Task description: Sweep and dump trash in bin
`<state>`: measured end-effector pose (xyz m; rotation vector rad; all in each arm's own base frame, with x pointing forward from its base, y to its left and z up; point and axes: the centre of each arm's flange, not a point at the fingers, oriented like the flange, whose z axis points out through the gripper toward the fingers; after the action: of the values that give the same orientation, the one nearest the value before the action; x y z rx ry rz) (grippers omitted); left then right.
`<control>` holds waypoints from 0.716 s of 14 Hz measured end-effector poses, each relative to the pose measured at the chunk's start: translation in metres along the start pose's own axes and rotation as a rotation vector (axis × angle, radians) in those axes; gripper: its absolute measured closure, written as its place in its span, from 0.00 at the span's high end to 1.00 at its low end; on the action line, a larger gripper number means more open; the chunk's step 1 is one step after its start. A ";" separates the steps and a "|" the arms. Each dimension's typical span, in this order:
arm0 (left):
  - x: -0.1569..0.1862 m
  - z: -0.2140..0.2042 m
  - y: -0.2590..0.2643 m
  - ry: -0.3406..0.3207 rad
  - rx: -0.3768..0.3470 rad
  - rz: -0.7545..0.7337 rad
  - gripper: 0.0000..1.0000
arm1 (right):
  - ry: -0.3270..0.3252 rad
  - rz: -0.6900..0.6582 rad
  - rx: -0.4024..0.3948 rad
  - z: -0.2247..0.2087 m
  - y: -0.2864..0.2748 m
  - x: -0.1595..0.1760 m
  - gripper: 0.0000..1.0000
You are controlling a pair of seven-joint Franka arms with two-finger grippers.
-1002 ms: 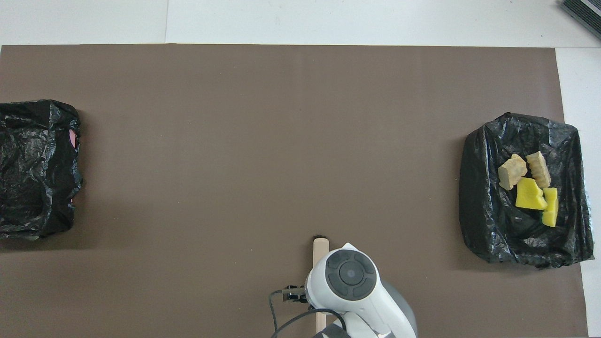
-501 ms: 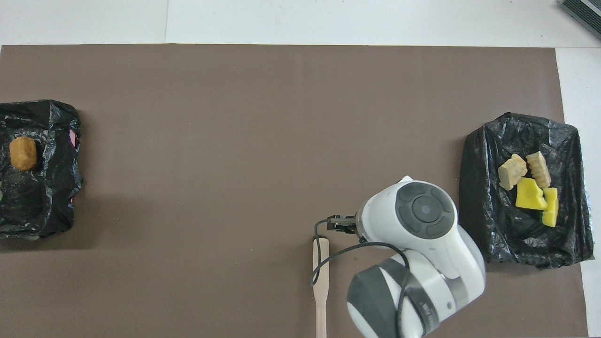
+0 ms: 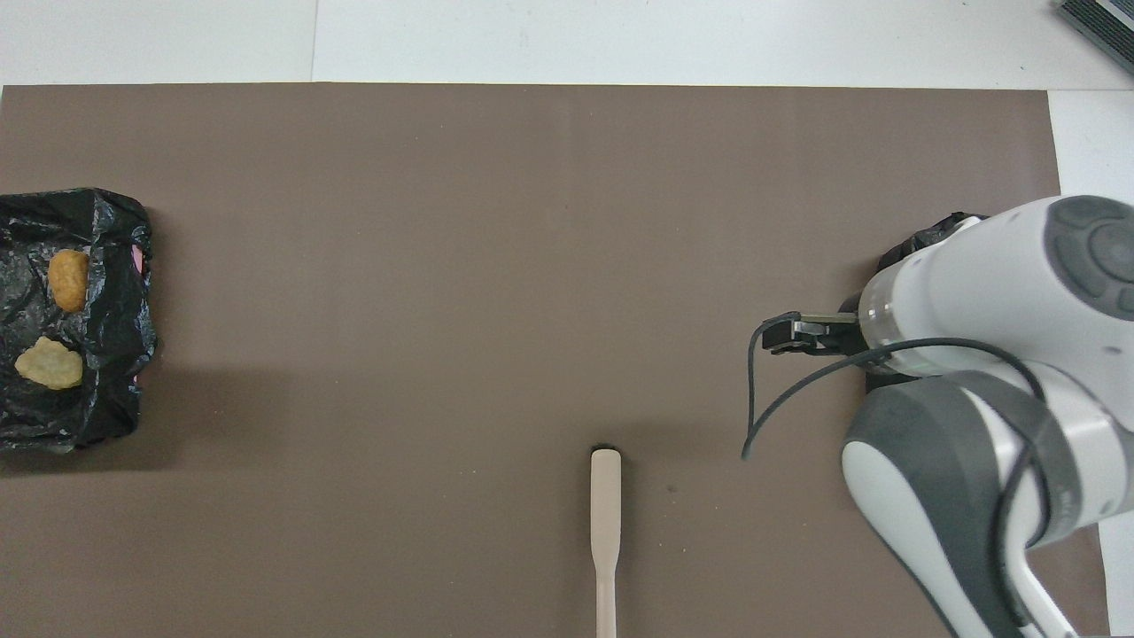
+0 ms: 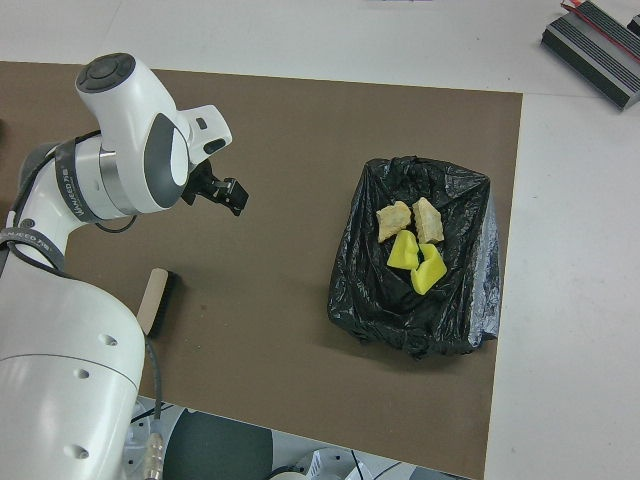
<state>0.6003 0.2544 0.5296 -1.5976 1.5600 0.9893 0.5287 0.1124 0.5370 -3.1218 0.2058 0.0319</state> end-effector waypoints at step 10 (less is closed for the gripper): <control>0.013 -0.066 -0.006 -0.200 -0.039 -0.007 0.32 | 0.019 0.051 -0.021 -0.112 0.079 0.002 1.00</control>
<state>0.6094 0.1907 0.5498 -1.4789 1.4063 1.1450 0.5223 0.0326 0.6476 -3.1381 0.2873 0.0051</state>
